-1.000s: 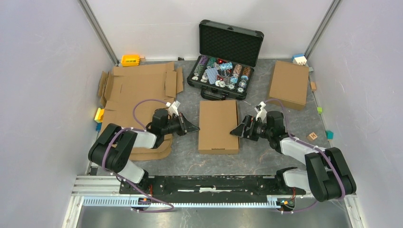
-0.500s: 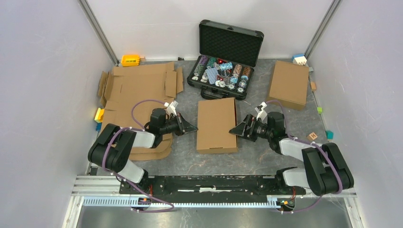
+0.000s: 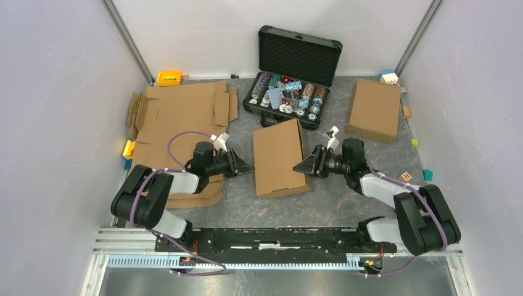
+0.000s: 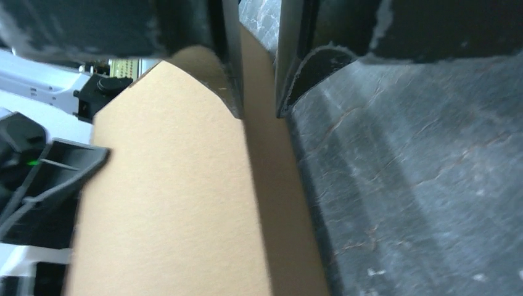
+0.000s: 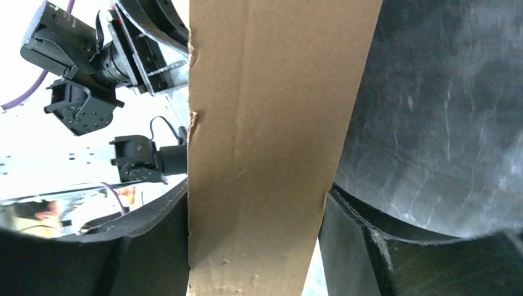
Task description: Fold the paper box
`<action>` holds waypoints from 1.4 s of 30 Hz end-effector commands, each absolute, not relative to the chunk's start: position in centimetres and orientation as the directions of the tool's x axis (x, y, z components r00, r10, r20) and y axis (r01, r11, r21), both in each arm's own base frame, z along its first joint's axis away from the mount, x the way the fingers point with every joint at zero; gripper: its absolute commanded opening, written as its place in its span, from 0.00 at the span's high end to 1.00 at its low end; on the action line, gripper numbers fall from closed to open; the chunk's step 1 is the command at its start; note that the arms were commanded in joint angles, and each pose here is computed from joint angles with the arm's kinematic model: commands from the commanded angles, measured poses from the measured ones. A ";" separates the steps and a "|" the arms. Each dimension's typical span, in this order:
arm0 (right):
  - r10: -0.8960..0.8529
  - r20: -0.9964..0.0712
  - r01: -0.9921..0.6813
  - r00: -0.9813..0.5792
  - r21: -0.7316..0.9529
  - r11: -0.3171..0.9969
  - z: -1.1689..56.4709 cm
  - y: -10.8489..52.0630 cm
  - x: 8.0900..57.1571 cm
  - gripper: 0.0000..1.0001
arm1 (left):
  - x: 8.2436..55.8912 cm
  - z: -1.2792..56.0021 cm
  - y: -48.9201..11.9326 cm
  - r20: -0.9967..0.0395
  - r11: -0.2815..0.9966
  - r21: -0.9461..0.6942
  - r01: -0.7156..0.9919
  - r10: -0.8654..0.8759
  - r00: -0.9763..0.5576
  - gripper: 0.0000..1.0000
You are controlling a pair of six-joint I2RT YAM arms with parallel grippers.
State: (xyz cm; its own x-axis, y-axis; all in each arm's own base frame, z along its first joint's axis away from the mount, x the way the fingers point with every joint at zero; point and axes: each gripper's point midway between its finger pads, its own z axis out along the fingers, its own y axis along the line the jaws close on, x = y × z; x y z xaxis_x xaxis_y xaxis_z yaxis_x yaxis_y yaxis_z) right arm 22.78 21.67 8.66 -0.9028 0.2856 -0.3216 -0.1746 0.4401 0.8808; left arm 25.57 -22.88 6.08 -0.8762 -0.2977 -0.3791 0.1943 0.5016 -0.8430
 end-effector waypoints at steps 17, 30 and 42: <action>-0.273 -0.948 -0.229 -0.165 -0.233 0.945 30.9 8.0 34.5 0.61 | 22.7 14.6 -20.4 -0.757 0.532 -0.640 0.554 -0.318 -0.571 0.51; -0.812 -0.491 0.152 -0.317 -0.871 0.467 32.7 -3.2 34.9 0.80 | 21.0 15.0 -21.3 -0.772 0.496 -0.627 0.601 -0.296 -0.562 0.51; -0.492 -0.325 0.230 -0.808 -0.942 0.244 31.8 -6.5 37.7 0.65 | 20.9 15.0 -20.6 -0.801 0.543 -0.588 0.600 -0.288 -0.525 0.50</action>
State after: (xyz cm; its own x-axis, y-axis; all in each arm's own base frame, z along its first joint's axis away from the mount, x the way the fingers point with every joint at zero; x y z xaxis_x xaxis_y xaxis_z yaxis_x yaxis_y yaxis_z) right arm 39.65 -5.32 33.04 -0.6739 -0.6079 -0.4199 0.2406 0.3568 -0.9027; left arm 20.55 -20.90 15.73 -0.5519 -0.3184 -0.7707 0.5904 0.5035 -0.6308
